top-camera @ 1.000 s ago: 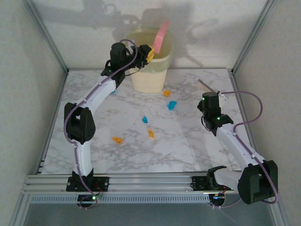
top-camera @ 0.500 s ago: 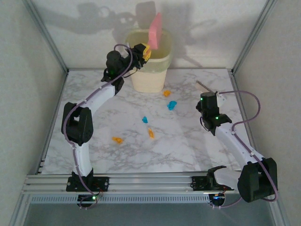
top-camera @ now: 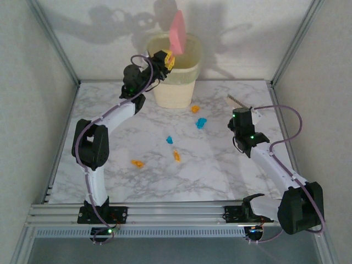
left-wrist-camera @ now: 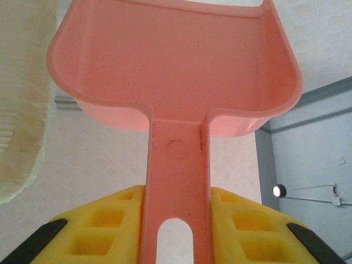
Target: Sweep away the paper scraps from the table
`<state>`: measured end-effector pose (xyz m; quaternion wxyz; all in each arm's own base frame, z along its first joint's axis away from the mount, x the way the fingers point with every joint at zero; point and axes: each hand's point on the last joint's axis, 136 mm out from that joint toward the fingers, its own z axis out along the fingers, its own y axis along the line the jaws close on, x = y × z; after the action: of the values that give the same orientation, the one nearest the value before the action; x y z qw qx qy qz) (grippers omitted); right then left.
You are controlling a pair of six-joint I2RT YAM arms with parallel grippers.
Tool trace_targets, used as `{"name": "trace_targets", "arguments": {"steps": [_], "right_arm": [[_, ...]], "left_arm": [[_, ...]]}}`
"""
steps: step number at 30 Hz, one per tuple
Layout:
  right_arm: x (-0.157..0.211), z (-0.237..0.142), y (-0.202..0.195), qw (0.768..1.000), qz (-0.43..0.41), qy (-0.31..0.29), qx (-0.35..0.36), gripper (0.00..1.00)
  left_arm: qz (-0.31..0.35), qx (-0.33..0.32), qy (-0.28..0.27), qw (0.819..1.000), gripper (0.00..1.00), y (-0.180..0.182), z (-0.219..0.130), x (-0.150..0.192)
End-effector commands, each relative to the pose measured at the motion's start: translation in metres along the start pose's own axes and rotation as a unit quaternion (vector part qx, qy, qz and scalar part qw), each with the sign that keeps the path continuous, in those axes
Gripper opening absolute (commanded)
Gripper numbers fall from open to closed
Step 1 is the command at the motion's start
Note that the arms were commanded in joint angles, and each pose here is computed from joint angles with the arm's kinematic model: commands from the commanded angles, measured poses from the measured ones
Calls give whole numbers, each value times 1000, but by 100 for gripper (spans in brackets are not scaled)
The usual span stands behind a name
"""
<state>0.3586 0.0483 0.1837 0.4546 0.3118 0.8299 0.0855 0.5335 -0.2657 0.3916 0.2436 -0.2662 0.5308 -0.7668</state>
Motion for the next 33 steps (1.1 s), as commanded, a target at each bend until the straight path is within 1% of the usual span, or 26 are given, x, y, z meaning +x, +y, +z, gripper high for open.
{"name": "trace_targets", "arguments": {"steps": [1, 5, 9, 13, 15, 18, 20, 24, 26, 28, 30, 33], "right_arm": [[-23, -6, 13, 999, 6, -40, -10, 0], [-24, -7, 13, 999, 6, -42, -10, 0], [-23, -7, 13, 999, 6, -43, -12, 0], [-23, -7, 13, 999, 8, -44, -12, 0], [-24, -7, 12, 999, 9, -46, -11, 0], [-26, -10, 8, 998, 15, -54, -5, 0], [-30, -15, 2, 997, 27, -68, -4, 0], [-37, -29, -7, 993, 52, -104, -21, 0], [-41, -36, -10, 991, 60, -116, -25, 0], [-43, -38, -10, 991, 58, -116, -25, 0], [-44, -38, -6, 992, 54, -106, -28, 0], [-42, -35, 7, 996, 33, -75, -36, 0]], "left_arm": [[43, 40, 18, 998, 0, -42, -6, 22], [79, 36, 33, 996, 0, -53, -11, 39], [135, 25, 54, 989, 0, -71, -17, 62], [189, -10, 66, 980, 0, -70, -30, 84], [223, -28, 72, 972, 0, -67, -42, 97], [290, -79, 75, 951, 0, -50, -64, 119], [335, -117, 80, 932, 0, -32, -83, 136], [398, -176, 99, 895, 0, 0, -123, 161], [419, -202, 97, 880, 0, 13, -151, 166], [430, -224, 100, 869, 0, 27, -177, 167], [435, -253, 103, 858, 0, 45, -201, 167], [438, -312, 109, 836, 0, 77, -233, 162]]}}
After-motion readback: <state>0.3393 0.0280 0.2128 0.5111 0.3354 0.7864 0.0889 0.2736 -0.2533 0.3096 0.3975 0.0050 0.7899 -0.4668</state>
